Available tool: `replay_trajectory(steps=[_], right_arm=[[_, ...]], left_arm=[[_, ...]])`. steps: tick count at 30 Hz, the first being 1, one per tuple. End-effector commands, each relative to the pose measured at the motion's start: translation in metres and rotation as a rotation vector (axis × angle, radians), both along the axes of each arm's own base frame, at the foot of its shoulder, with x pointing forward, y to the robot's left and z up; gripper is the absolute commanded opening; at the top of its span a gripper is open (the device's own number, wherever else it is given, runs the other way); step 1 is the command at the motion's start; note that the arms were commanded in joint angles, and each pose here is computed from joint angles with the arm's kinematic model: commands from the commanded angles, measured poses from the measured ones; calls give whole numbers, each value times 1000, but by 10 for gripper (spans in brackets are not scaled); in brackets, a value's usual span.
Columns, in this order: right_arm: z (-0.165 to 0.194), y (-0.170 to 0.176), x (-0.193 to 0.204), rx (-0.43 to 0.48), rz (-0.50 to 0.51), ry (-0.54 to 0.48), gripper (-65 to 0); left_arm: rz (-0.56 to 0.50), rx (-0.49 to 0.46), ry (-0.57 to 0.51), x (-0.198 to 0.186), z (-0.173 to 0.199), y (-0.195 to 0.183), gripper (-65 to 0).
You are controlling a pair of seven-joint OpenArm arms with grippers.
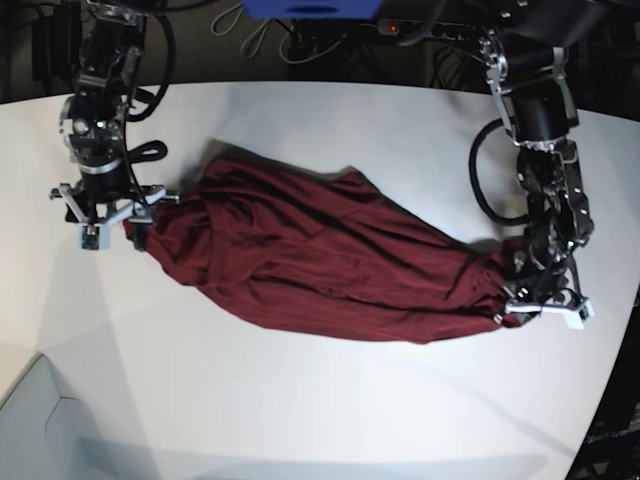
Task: Layout the t-shirt on the table in an organized manner, then fold the t-shirt properly
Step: 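Drag the left gripper's shirt end along the table away from the right gripper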
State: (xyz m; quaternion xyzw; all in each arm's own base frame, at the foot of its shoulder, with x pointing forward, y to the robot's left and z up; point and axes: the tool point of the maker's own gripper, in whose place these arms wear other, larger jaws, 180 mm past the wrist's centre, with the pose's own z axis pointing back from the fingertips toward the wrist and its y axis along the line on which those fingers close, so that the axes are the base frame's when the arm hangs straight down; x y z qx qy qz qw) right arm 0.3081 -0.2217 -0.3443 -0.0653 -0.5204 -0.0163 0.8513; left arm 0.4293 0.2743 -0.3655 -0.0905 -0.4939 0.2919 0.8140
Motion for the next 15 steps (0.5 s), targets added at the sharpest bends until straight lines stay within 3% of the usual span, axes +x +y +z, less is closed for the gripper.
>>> replay_trajectory(steps=[1,12,15], right_arm=[[14,-2,6,-9,1,-49,-291],[13,-1,6,-8,3,-49,-291],[13,-1,6,-8,3,-49,-291]], left_arm=[[9,19,-57,12,20,8,-538],[23,-29,13,19,-4,8,-538],[49,-18,-11,22,-4,13,-538]])
